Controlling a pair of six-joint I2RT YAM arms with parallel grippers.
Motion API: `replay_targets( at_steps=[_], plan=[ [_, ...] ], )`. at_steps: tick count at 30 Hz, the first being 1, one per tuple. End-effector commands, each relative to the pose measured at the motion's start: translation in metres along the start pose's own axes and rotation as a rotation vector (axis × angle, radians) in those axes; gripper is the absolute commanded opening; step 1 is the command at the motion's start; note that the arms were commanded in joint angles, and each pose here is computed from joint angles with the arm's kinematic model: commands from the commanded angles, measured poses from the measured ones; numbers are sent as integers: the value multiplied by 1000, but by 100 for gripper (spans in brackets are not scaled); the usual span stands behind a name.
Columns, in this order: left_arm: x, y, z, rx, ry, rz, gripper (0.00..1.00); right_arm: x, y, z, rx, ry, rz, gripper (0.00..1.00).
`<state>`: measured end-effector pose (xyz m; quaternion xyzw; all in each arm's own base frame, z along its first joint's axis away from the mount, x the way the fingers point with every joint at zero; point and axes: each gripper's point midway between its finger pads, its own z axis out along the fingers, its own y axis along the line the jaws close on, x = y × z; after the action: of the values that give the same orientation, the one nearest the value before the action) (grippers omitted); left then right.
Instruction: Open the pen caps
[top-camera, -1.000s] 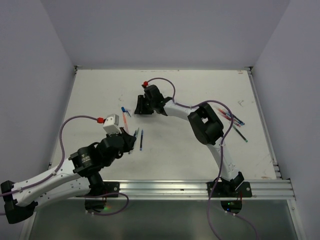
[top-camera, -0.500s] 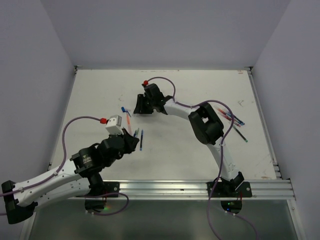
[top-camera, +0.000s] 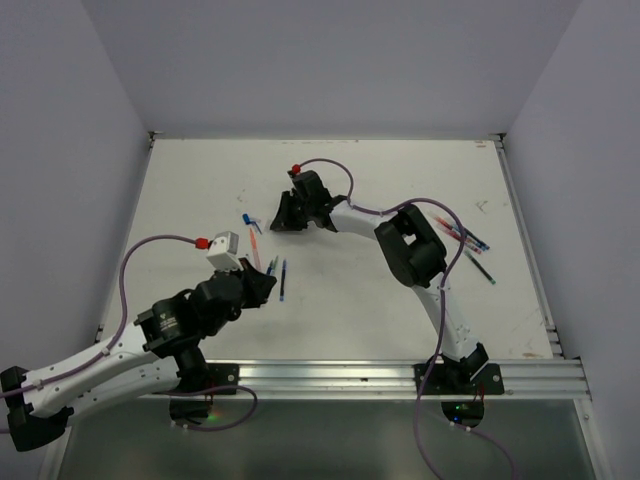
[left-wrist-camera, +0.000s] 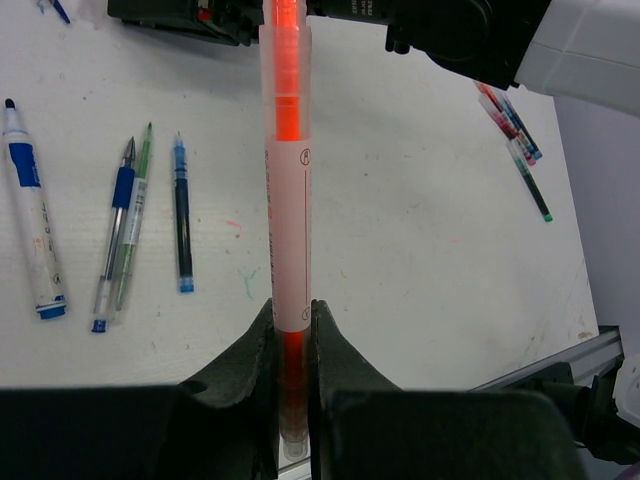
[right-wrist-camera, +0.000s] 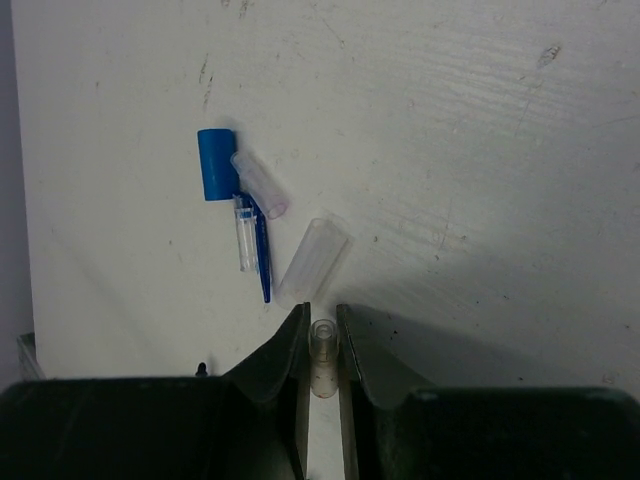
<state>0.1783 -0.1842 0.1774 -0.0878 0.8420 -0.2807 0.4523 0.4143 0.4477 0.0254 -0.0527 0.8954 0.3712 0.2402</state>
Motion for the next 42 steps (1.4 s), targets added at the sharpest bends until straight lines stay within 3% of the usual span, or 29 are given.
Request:
replay_targets(
  at_steps=[1,10,15,19,21,27,32,38,41,42],
  plan=[
    [2,-2,3,12,-4,-3,0,-1,-5,-5,28,-7,-27,8],
    [5,0,5,12,-2,-10,0,-4,-7,-9,55,-17,-35,35],
    [7,-1,6,15,2,-10,0,-4,-13,-15,92,-30,-43,37],
    [7,-2,7,17,2,-9,0,9,-26,-10,131,44,-41,37],
    [8,-2,8,17,4,-7,0,-9,-11,-19,90,-42,-41,37],
    [18,-6,15,30,38,3,0,-18,-13,-30,133,-72,-78,38],
    [35,-8,28,38,77,26,0,-43,-9,-89,200,-155,-96,38],
    [52,-13,50,25,124,70,0,-66,-7,-187,343,-261,-271,38],
    [61,-17,61,28,143,91,0,-69,-34,-227,411,-276,-217,39],
    [65,-18,67,23,152,102,0,-78,-57,-243,441,-296,-158,45]
  ],
)
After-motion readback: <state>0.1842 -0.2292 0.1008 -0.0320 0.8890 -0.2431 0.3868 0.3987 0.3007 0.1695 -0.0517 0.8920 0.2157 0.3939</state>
